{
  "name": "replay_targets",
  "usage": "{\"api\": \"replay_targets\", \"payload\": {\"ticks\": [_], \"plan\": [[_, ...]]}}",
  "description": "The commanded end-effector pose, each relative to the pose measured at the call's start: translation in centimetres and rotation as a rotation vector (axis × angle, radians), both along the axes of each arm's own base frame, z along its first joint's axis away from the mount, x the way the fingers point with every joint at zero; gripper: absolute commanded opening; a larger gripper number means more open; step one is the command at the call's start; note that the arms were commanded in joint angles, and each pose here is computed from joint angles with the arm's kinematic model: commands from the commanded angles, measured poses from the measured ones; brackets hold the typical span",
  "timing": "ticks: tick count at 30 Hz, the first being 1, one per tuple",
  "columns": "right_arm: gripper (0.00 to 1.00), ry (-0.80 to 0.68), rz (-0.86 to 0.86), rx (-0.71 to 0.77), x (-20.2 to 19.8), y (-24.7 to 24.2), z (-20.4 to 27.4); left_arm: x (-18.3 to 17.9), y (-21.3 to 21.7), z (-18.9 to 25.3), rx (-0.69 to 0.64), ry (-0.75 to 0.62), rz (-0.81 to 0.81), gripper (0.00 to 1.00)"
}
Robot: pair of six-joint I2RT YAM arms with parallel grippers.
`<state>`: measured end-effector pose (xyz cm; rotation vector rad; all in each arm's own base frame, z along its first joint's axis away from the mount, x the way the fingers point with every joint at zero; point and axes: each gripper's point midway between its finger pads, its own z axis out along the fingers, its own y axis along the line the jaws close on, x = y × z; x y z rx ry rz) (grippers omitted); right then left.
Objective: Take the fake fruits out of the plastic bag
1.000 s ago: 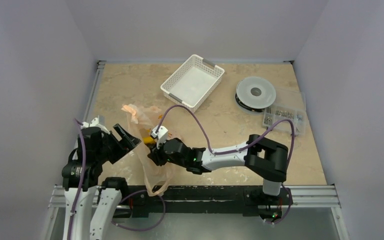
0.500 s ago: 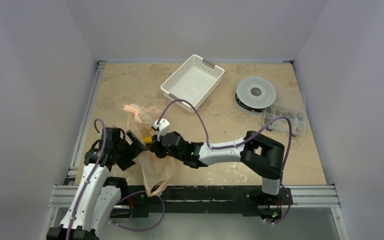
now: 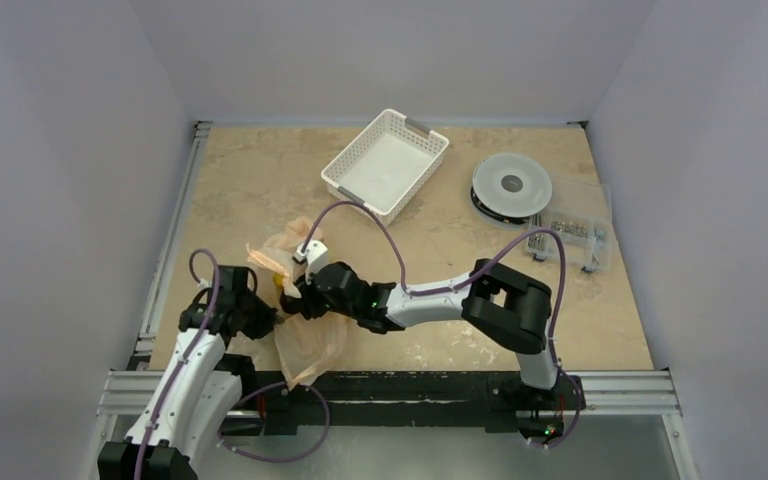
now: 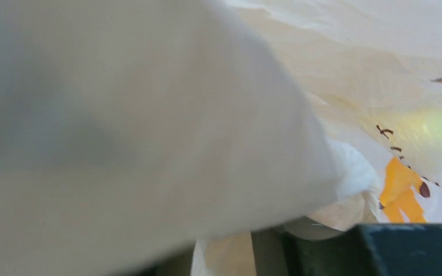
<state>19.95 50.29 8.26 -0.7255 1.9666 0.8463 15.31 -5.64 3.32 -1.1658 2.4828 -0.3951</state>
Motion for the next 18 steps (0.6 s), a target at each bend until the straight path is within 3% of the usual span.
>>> {"api": "replay_targets", "payload": {"ticks": [1,4,6,10,15,18], "plan": [[0.4,-0.063,0.011,0.066,1.0,2.0,3.4,0.7,0.3,-0.1,0.018,-0.009,0.01,0.07],[0.51,-0.079,-0.027,0.014,2.0,1.9,2.6,0.7,0.1,0.0,0.009,-0.013,0.003,0.0],[0.63,-0.092,-0.019,-0.005,2.2,2.1,2.2,0.7,0.1,0.1,0.009,-0.02,0.007,0.0],[0.75,-0.121,-0.038,-0.084,3.1,2.1,0.5,0.6,0.3,0.5,0.01,-0.033,0.022,0.0],[0.81,-0.137,-0.03,-0.115,3.1,1.7,-0.6,0.8,0.3,1.7,0.011,-0.055,0.022,0.0],[0.8,-0.132,-0.03,-0.122,3.1,1.6,-1.1,0.8,0.2,2.8,0.007,-0.072,0.021,0.14]]}}
